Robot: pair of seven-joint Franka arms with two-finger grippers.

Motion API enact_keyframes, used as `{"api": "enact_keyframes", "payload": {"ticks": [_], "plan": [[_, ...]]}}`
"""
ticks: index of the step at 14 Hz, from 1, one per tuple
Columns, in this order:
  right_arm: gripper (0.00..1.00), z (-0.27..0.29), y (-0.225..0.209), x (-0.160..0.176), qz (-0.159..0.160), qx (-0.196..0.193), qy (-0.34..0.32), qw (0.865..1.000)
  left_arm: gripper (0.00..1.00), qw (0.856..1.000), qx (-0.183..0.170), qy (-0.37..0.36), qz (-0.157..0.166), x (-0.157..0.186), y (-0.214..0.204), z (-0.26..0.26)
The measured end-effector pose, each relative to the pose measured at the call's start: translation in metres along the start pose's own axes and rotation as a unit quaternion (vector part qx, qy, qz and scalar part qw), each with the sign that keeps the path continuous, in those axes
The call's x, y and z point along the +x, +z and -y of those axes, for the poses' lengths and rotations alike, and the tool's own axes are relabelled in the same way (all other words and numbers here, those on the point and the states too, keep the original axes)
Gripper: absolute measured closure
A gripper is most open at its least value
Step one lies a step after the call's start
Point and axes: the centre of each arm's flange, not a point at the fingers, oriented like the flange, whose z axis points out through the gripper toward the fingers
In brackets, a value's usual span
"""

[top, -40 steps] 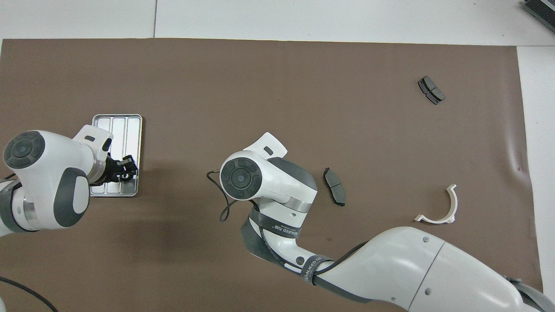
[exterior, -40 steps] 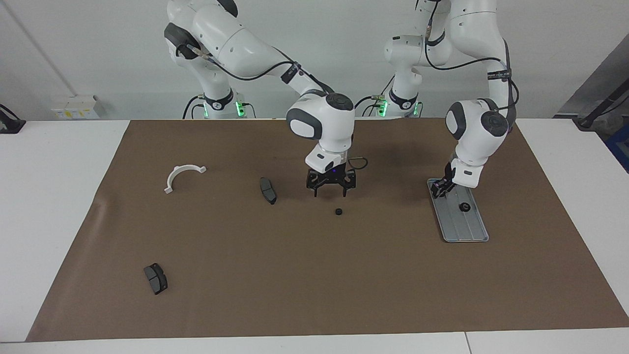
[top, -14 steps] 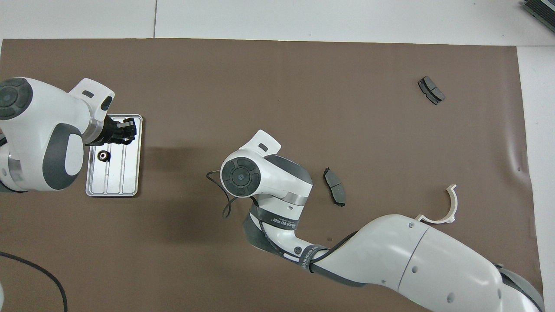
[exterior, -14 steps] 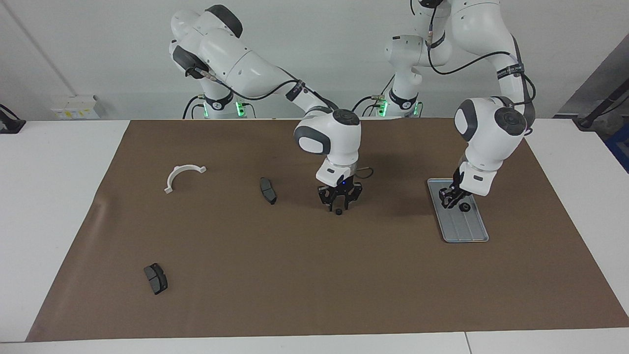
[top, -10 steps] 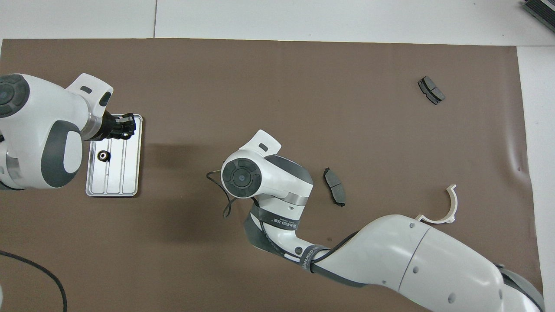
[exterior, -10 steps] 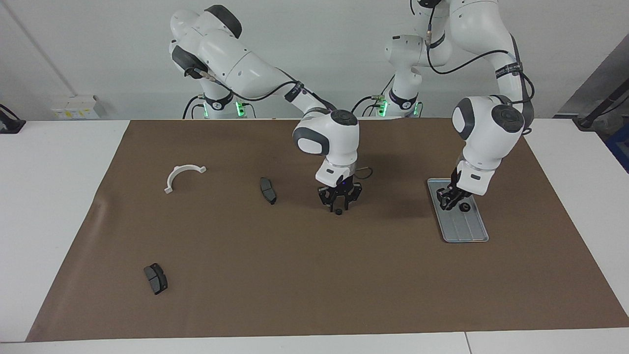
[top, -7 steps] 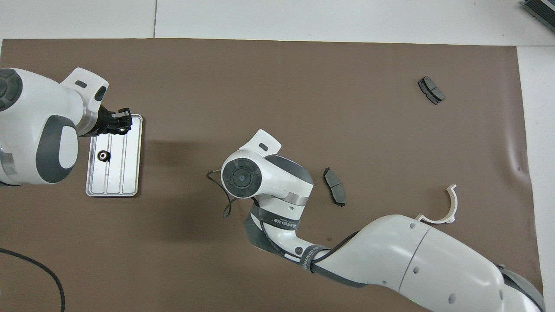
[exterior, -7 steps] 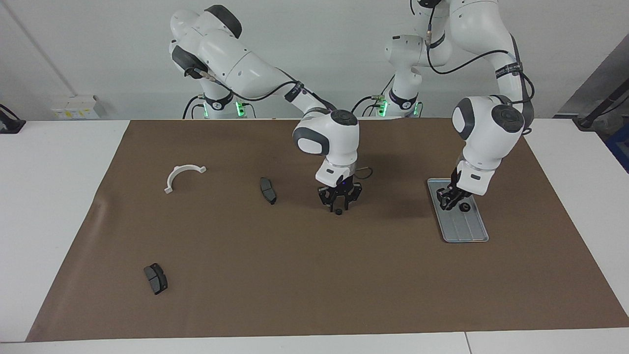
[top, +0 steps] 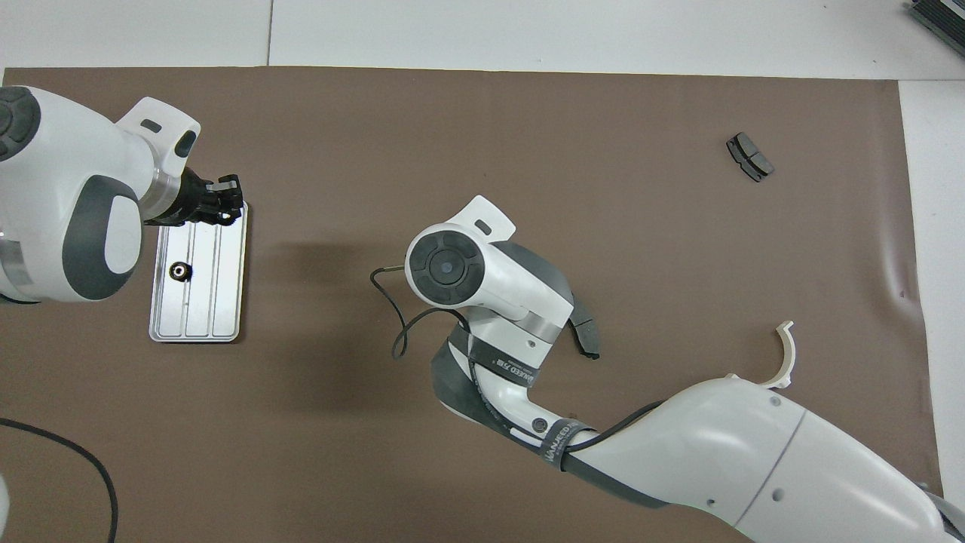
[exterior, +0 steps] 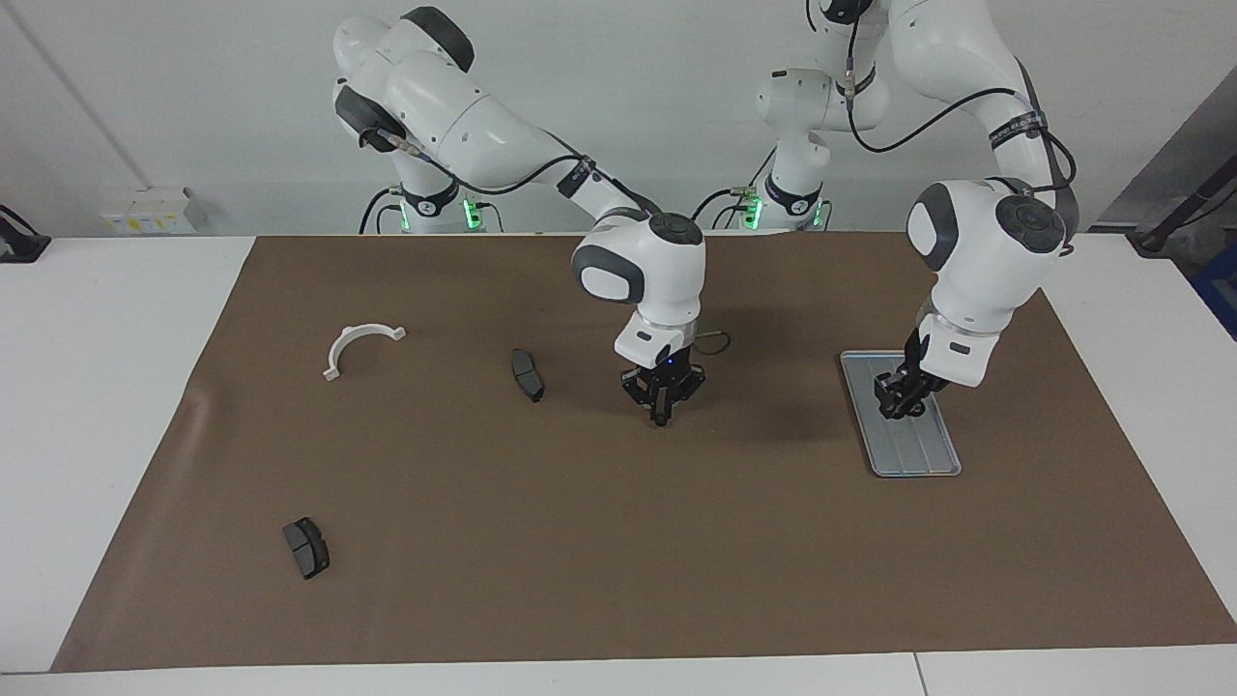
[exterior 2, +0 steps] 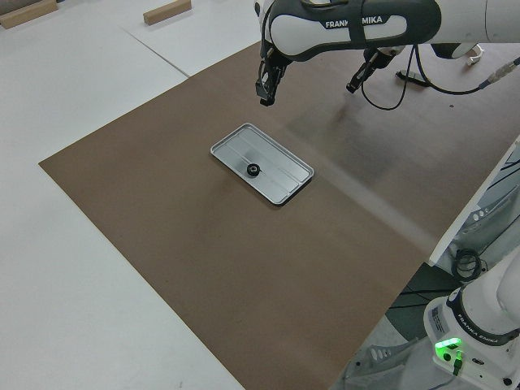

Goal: Place bearing gear from tray to pile

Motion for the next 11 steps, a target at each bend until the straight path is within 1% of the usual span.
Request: {"api": "enact_keyframes", "payload": {"ticks": [2,3,5,8,9,10,11], "plan": [[0.78,-0.05,-0.046,0.027,0.019,0.003,0.001,1.0,0.66,1.0,-0.003,0.01,0.003,-0.016,0.002,-0.04],[0.78,-0.078,-0.067,0.04,0.021,0.008,0.001,1.0,0.66,1.0,-0.004,0.017,0.005,-0.028,0.003,-0.065],[0.78,-0.131,-0.085,0.059,0.024,0.014,-0.004,1.0,0.66,1.0,-0.007,0.029,0.008,-0.056,0.005,-0.114],[0.78,-0.221,-0.07,0.086,0.034,0.012,-0.026,0.999,0.66,0.998,-0.01,0.064,0.011,-0.102,0.009,-0.178],[0.78,-0.251,-0.063,0.094,0.032,0.019,-0.03,0.999,0.66,0.997,-0.013,0.074,0.009,-0.116,0.013,-0.197],[0.78,-0.276,-0.055,0.101,0.023,0.023,-0.033,0.999,0.66,0.997,-0.013,0.081,0.01,-0.131,0.022,-0.215],[0.78,-0.292,-0.045,0.106,0.016,0.024,-0.034,0.999,0.66,0.996,-0.012,0.087,0.011,-0.144,0.035,-0.231]]}}
